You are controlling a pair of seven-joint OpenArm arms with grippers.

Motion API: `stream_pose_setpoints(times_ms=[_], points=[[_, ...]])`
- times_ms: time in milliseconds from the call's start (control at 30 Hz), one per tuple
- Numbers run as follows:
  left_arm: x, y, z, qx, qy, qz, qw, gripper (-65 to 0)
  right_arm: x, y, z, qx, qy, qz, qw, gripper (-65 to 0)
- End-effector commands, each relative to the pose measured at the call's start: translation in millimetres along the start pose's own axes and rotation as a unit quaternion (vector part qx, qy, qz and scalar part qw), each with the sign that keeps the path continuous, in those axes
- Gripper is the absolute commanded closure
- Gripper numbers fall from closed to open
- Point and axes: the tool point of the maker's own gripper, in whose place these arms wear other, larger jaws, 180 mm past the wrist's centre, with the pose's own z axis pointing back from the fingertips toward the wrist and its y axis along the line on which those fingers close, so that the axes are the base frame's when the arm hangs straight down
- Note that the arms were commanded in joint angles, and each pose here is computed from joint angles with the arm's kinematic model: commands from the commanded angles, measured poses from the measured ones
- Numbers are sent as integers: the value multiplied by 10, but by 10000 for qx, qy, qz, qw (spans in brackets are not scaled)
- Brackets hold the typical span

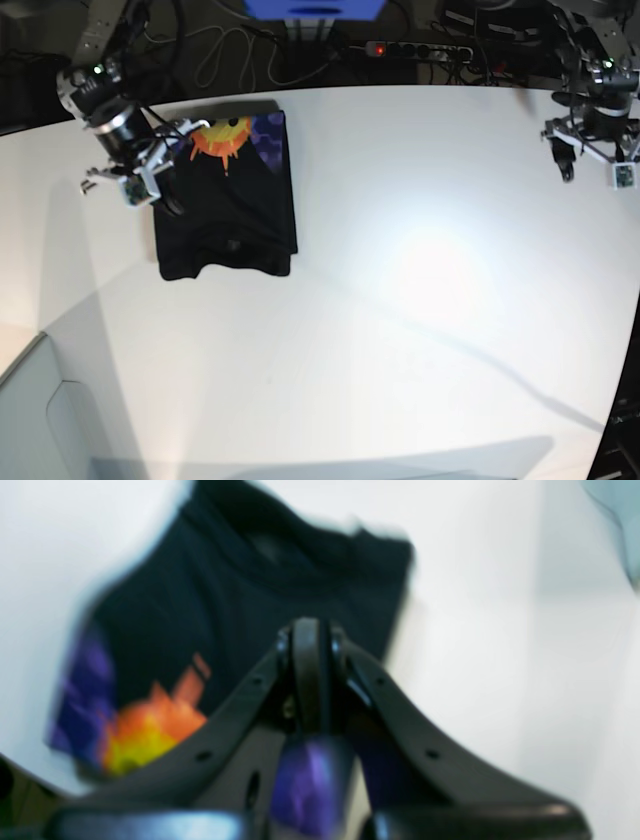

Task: Fold the T-shirt properly
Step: 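Press and smooth the folded shirt's edge with the right gripper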

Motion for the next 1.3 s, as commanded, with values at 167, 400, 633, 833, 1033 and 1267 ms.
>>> stream_pose_setpoints(times_ms=[167, 400, 633, 833, 1033, 1267], points=[[-190, 116, 141, 227, 175, 108, 9995, -518, 226, 419, -499, 950, -393, -20, 9947, -2], [-424, 497, 358, 908, 349, 552, 9937, -520, 57, 613, -973, 1508, -133, -353, 9878, -2], [-608, 597, 481, 1039, 624, 479, 9915, -519, -175, 936, -1139, 2015, 217, -507, 9779, -2], [-685, 555, 506, 1022, 709, 557, 9907, -518, -181, 1253, -1078, 2457, 201, -240, 9688, -2], [-748, 529, 528, 1017, 780, 616, 9898, -518, 236, 1177, -840, 2242, -390, 155, 9736, -2], [-891, 541, 615, 1012, 1019, 509, 9883, -518, 382, 917, -956, 1965, -518, 188, 9790, -2]])
